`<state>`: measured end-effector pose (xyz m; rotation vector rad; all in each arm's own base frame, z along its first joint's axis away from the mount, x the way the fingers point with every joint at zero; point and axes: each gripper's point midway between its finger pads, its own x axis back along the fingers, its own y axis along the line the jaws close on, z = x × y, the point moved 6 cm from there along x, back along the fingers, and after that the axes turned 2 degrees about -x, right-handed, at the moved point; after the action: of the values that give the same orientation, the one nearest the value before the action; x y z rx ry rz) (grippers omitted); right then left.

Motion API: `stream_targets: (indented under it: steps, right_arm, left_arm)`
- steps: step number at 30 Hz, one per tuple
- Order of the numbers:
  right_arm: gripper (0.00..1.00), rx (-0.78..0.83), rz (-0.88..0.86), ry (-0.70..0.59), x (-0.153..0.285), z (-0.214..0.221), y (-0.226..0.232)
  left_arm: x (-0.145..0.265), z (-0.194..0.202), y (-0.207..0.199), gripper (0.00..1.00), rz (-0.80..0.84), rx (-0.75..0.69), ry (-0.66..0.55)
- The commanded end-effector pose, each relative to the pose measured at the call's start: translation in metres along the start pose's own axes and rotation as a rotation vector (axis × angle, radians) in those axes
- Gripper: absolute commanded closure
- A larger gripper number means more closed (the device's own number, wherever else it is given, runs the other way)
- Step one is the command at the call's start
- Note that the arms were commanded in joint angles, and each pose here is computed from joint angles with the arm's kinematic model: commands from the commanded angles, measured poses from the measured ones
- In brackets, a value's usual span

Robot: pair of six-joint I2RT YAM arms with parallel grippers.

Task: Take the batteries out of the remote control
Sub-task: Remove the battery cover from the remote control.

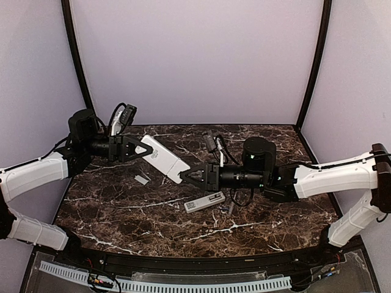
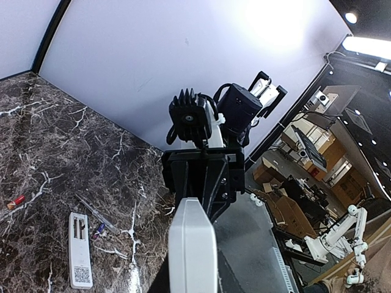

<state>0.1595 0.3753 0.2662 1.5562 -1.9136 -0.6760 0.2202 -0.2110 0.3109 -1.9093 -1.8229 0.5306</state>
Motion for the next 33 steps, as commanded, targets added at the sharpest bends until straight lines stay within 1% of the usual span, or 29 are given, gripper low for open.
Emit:
stream_targets:
  steps: [1,20,28,33]
  right_arm:
    - [0.82,-0.024,0.09,-0.001,0.0074,0.0042,-0.0162]
    - [0.86,-0.038,0.105,-0.001,0.0096,0.0065,-0.0184]
    - [0.81,-0.041,0.107,-0.001,0.0087,0.0065,-0.019]
    - [0.81,-0.043,0.109,-0.001,0.008,0.0065,-0.0199]
  left_arm:
    - [0.0058,-0.0116,-0.0208,1.0,0.031,-0.088,-0.011]
    - [0.0078,-0.013,-0.0224,1.0,0.006,-0.105,-0.015]
    - [0.0083,-0.013,-0.0229,1.0,0.007,-0.108,-0.015]
    - [0.0083,-0.0131,-0.0229,1.0,0.005,-0.109,-0.015]
